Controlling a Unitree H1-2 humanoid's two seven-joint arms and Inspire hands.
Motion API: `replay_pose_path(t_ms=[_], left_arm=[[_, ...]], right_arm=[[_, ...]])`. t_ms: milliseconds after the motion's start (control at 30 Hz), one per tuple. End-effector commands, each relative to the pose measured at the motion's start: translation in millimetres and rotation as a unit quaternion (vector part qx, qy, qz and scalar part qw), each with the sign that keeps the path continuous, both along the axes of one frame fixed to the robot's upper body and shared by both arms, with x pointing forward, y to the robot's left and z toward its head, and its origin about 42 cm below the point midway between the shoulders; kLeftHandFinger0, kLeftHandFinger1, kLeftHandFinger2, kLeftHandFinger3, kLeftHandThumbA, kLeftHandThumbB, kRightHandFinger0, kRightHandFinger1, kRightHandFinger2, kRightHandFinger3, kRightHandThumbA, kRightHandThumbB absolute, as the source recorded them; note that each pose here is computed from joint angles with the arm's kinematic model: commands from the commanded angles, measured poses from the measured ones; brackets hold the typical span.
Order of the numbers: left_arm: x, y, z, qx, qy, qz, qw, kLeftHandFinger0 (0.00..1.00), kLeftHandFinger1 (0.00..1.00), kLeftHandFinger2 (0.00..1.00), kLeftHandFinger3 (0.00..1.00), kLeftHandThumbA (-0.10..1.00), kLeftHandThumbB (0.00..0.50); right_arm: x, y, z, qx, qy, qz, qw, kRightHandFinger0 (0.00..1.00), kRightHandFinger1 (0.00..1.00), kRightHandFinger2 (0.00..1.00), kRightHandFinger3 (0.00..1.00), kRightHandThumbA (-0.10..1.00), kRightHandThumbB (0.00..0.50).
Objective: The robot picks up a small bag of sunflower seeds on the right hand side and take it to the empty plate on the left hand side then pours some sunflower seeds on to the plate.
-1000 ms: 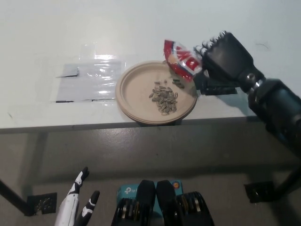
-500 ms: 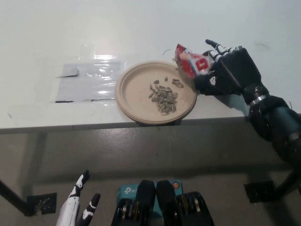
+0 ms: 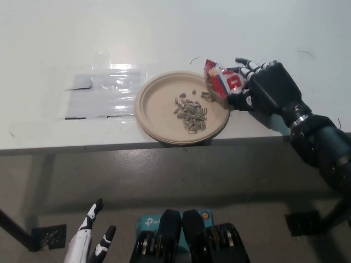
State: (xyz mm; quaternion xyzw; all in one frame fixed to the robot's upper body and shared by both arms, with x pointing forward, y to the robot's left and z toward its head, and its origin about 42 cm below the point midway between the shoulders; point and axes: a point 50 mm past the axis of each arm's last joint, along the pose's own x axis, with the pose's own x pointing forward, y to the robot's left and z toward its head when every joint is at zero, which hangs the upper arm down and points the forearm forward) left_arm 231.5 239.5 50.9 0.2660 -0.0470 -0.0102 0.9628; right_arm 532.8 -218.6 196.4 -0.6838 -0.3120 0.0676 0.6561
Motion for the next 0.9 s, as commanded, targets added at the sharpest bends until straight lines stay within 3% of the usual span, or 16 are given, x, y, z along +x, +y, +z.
replay_pose_path(t_ms=[0, 100, 167, 300, 467, 567, 600, 633, 667, 700, 733, 767, 867], left_arm=[[-6.3, 6.2, 4.3, 0.008, -0.020, 0.004, 1.000, 1.00, 1.00, 1.00, 1.00, 1.00, 0.011], [-7.4, 6.9, 4.0, 0.011, -0.020, 0.004, 1.000, 1.00, 1.00, 1.00, 1.00, 1.00, 0.016], [-7.7, 7.3, 4.3, 0.007, -0.020, 0.003, 1.000, 1.00, 1.00, 1.00, 1.00, 1.00, 0.013], [-7.9, 7.4, 2.9, 0.009, -0.020, 0.003, 1.000, 1.00, 1.00, 1.00, 1.00, 1.00, 0.018], [-9.9, 7.5, 3.7, 0.011, -0.016, 0.006, 1.000, 1.00, 1.00, 1.00, 1.00, 1.00, 0.019], [-10.3, 7.3, 3.6, 0.009, -0.017, 0.006, 1.000, 1.00, 1.00, 1.00, 1.00, 1.00, 0.007], [-8.4, 8.5, 4.7, 0.009, -0.020, 0.007, 1.000, 1.00, 1.00, 1.00, 1.00, 1.00, 0.009], [-8.1, 8.7, 4.6, 0.008, -0.020, 0.007, 1.000, 1.00, 1.00, 1.00, 1.00, 1.00, 0.010], [-8.1, 8.5, 4.8, 0.009, -0.019, 0.008, 1.000, 1.00, 1.00, 1.00, 1.00, 1.00, 0.008], [-7.4, 8.3, 5.0, 0.010, -0.020, 0.007, 1.000, 1.00, 1.00, 1.00, 1.00, 1.00, 0.004], [-6.4, 7.9, 5.1, 0.010, -0.022, 0.005, 1.000, 1.00, 1.00, 1.00, 1.00, 1.00, 0.000], [-6.3, 8.1, 5.1, 0.012, -0.026, 0.001, 1.000, 1.00, 1.00, 1.00, 1.00, 1.00, 0.000], [-6.1, 8.6, 4.7, 0.018, -0.025, 0.005, 1.000, 1.00, 1.00, 1.00, 1.00, 1.00, 0.007]], right_arm=[[9.9, -17.6, 22.0, -0.041, -0.042, -0.027, 0.998, 0.00, 0.32, 0.81, 0.60, -0.10, 0.177], [9.8, -22.4, 18.5, -0.069, -0.037, -0.037, 0.996, 0.00, 0.29, 0.73, 0.52, -0.10, 0.161], [8.2, -26.4, 14.8, -0.082, -0.041, -0.042, 0.995, 0.00, 0.15, 0.57, 0.37, -0.10, 0.202], [6.8, -30.1, 11.8, -0.090, -0.044, -0.049, 0.994, 0.00, 0.02, 0.40, 0.20, -0.10, 0.216], [5.4, -32.6, 10.9, -0.084, -0.055, -0.052, 0.994, 0.00, 0.00, 0.31, 0.10, -0.10, 0.233], [6.3, -34.1, 9.8, -0.079, -0.044, -0.066, 0.994, 0.00, 0.01, 0.34, 0.17, -0.10, 0.204], [9.9, -31.2, 10.5, -0.050, -0.007, -0.087, 0.995, 0.13, 0.27, 0.60, 0.53, 0.01, 0.194], [11.3, -29.3, 9.5, -0.027, 0.017, -0.098, 0.995, 0.14, 0.30, 0.58, 0.59, 0.12, 0.201], [13.2, -26.1, 8.1, -0.004, 0.053, -0.108, 0.993, 0.45, 0.64, 0.84, 0.97, 0.31, 0.294], [15.5, -23.7, 7.0, 0.012, 0.099, -0.114, 0.988, 0.93, 1.00, 1.00, 1.00, 0.44, 0.402], [16.6, -21.8, 5.8, 0.026, 0.133, -0.114, 0.984, 1.00, 1.00, 1.00, 1.00, 0.49, 0.447], [16.8, -18.8, 4.2, 0.034, 0.159, -0.110, 0.981, 1.00, 1.00, 1.00, 1.00, 0.61, 0.474], [17.4, -9.1, 0.4, 0.055, 0.219, -0.104, 0.969, 1.00, 1.00, 1.00, 1.00, 0.73, 0.500]])
